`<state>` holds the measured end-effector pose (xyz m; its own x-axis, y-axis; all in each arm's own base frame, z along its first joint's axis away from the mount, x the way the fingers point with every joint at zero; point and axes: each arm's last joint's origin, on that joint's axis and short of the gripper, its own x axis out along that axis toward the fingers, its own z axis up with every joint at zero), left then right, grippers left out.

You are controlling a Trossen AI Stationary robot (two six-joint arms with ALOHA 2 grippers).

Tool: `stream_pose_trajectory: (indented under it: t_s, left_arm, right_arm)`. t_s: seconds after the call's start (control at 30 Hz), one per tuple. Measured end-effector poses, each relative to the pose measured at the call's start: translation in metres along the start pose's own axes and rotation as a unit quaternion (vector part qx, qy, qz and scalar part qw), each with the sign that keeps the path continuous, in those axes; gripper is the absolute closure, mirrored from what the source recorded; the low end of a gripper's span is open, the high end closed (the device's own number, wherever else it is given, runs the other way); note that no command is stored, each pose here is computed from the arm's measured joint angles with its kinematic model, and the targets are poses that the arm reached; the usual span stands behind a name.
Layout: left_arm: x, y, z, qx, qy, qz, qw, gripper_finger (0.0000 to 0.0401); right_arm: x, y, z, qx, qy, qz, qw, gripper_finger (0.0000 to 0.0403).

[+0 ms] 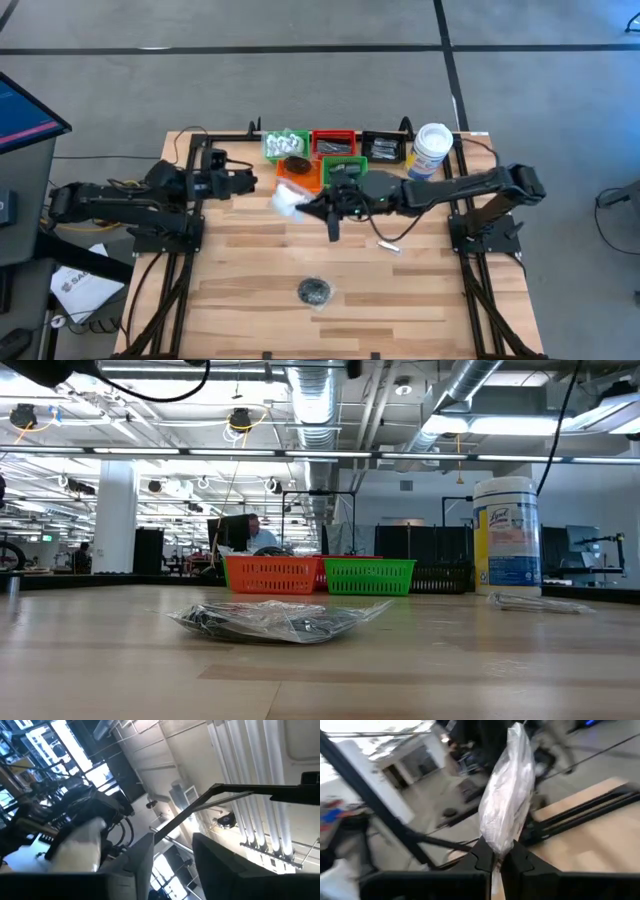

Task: Pick & Place Travel size toiletries
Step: Put the vanity pack into the green bin

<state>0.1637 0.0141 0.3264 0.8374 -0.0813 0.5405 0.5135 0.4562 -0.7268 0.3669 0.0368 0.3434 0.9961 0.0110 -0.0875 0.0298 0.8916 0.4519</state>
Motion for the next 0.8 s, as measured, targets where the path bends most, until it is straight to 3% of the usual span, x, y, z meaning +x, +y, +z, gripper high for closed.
stream_pose_trajectory:
  t_s: [0.17,0.37,0.57,0.8]
  left_arm:
    - [-0.001,0.001,0.003,-0.01,-0.02,0.01,1.0,0.0239]
    - [0.004,0.018,-0.001,-0.056,-0.043,0.066,0.995,0.0229]
    - [0.012,0.043,-0.009,-0.122,-0.046,0.119,0.984,0.024]
    - [0.018,0.076,-0.02,-0.194,-0.055,0.183,0.962,0.0238]
  right_arm:
    - [-0.029,0.0,0.016,-0.067,0.006,-0.086,0.994,0.0399]
    - [-0.059,-0.003,0.022,-0.127,0.042,-0.182,0.974,0.0398]
    - [-0.076,-0.005,0.018,-0.205,0.083,-0.262,0.939,0.0397]
    - [-0.085,-0.013,0.005,-0.305,0.18,-0.298,0.886,0.0397]
